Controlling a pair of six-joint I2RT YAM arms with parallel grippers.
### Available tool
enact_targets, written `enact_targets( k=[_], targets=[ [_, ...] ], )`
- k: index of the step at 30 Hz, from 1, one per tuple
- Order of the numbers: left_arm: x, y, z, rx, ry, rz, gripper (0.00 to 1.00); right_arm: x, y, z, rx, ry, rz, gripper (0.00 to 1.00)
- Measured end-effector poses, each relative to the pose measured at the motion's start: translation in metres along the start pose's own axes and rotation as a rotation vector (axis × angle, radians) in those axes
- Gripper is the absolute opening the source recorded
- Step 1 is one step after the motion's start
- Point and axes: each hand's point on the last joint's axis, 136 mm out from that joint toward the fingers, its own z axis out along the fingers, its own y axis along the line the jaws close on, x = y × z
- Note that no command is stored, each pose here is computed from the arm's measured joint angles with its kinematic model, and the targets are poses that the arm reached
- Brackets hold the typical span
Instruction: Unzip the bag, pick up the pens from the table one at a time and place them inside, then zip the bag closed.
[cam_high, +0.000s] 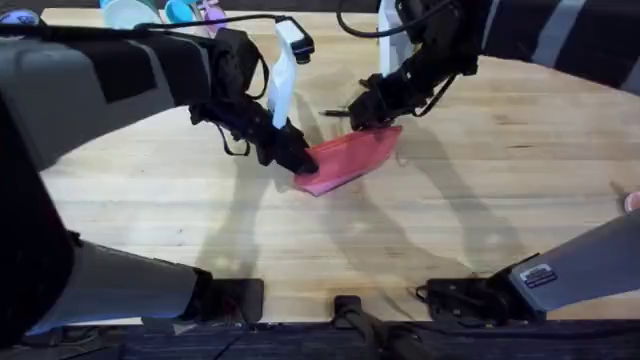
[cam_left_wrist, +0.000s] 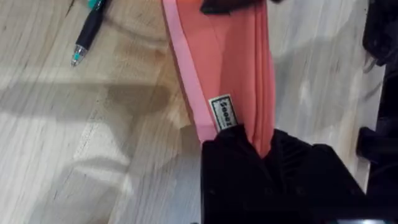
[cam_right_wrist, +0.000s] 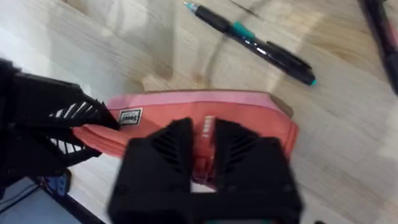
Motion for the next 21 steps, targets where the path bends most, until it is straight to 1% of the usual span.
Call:
enact_targets(
  k=[1, 2, 3, 11, 14, 17, 21],
  targets=[
    [0.0, 0.0, 0.0, 0.0, 0.0, 0.0, 0.043, 0.001, 0.0, 0.0, 0.0, 0.003, 0.002, 0.113],
    [0.0, 0.0, 0.0, 0.0, 0.0, 0.0, 0.043, 0.001, 0.0, 0.0, 0.0, 0.005, 0.003, 0.057],
    [0.0, 0.0, 0.0, 0.0, 0.0, 0.0, 0.043, 0.002, 0.0, 0.0, 0.0, 0.008, 0.004, 0.04],
    [-0.001, 0.0, 0.0, 0.0, -0.004, 0.002, 0.043, 0.013, 0.001, -0.003, 0.002, 0.059, 0.025, 0.032],
    [-0.001, 0.0, 0.0, 0.0, -0.004, 0.003, 0.043, 0.013, 0.004, -0.007, -0.005, 0.066, 0.027, 0.032],
    [-0.001, 0.0, 0.0, 0.0, -0.005, 0.003, 0.043, 0.006, 0.009, -0.015, -0.014, 0.054, 0.022, 0.032],
    [-0.001, 0.001, 0.0, -0.002, -0.006, 0.005, 0.044, -0.011, 0.016, -0.028, -0.023, 0.006, 0.003, 0.031]
  ],
)
